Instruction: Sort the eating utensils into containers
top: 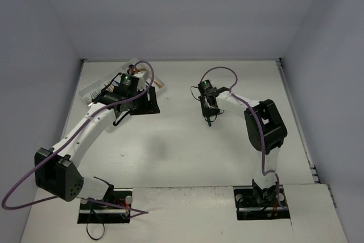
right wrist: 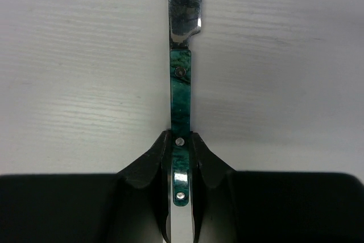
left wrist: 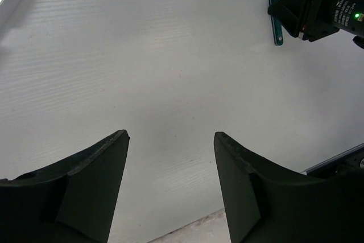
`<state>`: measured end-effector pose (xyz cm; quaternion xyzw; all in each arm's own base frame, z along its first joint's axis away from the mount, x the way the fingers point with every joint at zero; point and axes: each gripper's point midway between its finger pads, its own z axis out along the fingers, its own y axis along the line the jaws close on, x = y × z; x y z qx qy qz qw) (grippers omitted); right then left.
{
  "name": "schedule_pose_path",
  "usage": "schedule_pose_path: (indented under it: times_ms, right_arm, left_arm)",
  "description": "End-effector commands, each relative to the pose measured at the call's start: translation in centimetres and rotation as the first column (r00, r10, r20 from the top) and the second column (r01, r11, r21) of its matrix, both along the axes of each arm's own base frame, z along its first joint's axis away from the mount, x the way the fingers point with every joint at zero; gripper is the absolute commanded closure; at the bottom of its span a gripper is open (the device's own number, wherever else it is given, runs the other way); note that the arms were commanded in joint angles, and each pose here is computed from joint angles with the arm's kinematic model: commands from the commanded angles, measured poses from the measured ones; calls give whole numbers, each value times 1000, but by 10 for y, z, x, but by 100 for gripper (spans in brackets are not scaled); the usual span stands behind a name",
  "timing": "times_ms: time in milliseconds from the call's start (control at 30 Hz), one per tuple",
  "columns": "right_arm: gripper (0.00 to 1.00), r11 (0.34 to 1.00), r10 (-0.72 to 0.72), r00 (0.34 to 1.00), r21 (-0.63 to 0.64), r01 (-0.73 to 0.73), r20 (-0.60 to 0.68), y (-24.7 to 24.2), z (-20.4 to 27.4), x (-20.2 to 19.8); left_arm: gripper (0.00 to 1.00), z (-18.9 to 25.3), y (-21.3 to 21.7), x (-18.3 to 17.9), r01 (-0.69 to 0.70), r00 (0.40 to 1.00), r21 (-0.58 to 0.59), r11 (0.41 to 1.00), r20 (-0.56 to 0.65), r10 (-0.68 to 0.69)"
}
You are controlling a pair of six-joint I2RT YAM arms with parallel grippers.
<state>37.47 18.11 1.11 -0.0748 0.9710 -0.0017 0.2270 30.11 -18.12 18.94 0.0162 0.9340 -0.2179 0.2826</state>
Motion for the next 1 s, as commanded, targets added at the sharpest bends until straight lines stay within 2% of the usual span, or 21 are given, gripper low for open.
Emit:
schedule_pose_path:
  times_ms: [0,233,433,667,800,967]
  right_arm:
    - [100,986,131,983,91,-143,125,41,51,-4]
    - [100,951,157,947,216,-221,280,79,118,-36]
    - [100,905,159,917,318,-284,366,105,162,-60]
    - [100,873,130,898,380,-305,420,111,192,-67]
    - [100,853,137,895,409,-325,424,116,198,-71]
    - [100,839,120,888,432,-330,445,116,210,-72]
  left_arm:
    - [41,29,-23,12,23,999,-104,994,51,-18]
    - [41,53,-61,40,38,995,-265,963,99,-12]
    - [41,59,-83,45,61,995,-334,941,89,-33]
    - [41,82,-118,40,139,985,-470,871,159,-71]
    - [41,82,-123,39,140,983,-499,855,173,-60]
    - [41,67,-123,38,102,990,-478,873,130,-45]
